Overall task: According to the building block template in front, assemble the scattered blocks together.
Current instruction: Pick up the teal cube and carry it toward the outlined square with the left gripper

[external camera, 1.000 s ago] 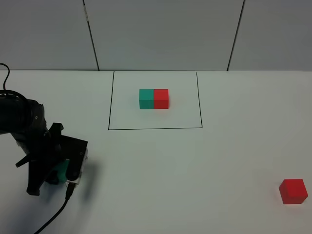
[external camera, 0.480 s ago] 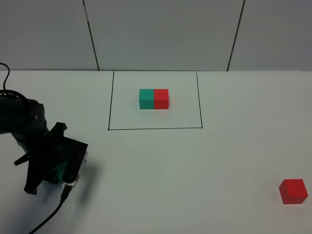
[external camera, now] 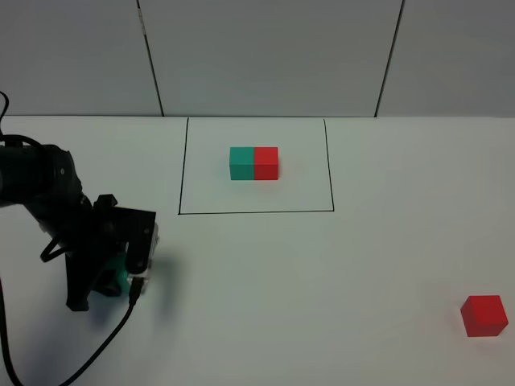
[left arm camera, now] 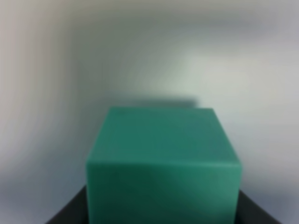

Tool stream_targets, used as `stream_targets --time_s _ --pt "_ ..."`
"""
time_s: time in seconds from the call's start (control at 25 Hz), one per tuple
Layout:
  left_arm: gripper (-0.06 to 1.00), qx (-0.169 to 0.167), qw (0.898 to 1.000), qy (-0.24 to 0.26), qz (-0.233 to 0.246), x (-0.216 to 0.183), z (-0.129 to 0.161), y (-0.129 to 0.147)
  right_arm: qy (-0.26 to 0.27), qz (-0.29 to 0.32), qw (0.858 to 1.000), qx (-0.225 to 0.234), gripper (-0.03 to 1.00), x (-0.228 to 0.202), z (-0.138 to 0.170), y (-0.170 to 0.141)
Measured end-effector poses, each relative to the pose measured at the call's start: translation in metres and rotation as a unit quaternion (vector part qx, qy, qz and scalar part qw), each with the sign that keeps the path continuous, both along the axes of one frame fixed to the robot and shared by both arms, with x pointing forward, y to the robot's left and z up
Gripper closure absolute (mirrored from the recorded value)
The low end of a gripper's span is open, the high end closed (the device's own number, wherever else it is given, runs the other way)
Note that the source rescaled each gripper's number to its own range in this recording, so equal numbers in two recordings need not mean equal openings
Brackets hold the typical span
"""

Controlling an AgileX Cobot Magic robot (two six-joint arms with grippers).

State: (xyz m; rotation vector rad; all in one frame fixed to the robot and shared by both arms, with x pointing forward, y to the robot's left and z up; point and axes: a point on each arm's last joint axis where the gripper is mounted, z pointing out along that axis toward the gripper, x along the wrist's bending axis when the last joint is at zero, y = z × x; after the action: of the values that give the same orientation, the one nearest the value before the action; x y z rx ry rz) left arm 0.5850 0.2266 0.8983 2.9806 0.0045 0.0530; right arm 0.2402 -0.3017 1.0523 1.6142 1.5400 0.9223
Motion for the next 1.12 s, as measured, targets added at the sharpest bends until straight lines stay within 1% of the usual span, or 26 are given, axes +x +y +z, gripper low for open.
stream_targets --time_s 0.12,0.24,0.36,0.56,0.64,0.88,1.12 --pt "0.94 -0.022 0.999 0.011 0.042 0.010 0.016 -0.006 0.000 0.000 1.000 0.000 0.39 0.000 0.000 0.000" --pt "0.94 -0.034 0.997 0.018 0.064 0.019 0.034 -0.013 0.000 0.000 1.000 0.000 0.39 0.000 0.000 0.000" --pt "0.94 -0.040 0.997 0.016 0.066 0.025 0.049 -0.027 0.000 0.000 1.000 0.000 0.39 0.000 0.000 0.000" --pt "0.94 -0.048 0.998 0.007 0.043 0.028 0.067 -0.061 0.000 0.000 1.000 0.000 0.39 0.000 0.000 0.000" --pt "0.94 -0.041 0.998 0.009 0.036 0.030 0.067 -0.073 0.000 0.000 1.000 0.000 0.39 0.000 0.000 0.000" --pt "0.94 0.019 0.999 0.032 0.014 0.041 0.044 -0.099 0.000 0.000 1.000 0.000 0.39 0.000 0.000 0.000" --pt "0.94 0.027 0.999 0.035 -0.006 0.046 0.029 -0.132 0.000 0.000 1.000 0.000 0.39 0.000 0.000 0.000"
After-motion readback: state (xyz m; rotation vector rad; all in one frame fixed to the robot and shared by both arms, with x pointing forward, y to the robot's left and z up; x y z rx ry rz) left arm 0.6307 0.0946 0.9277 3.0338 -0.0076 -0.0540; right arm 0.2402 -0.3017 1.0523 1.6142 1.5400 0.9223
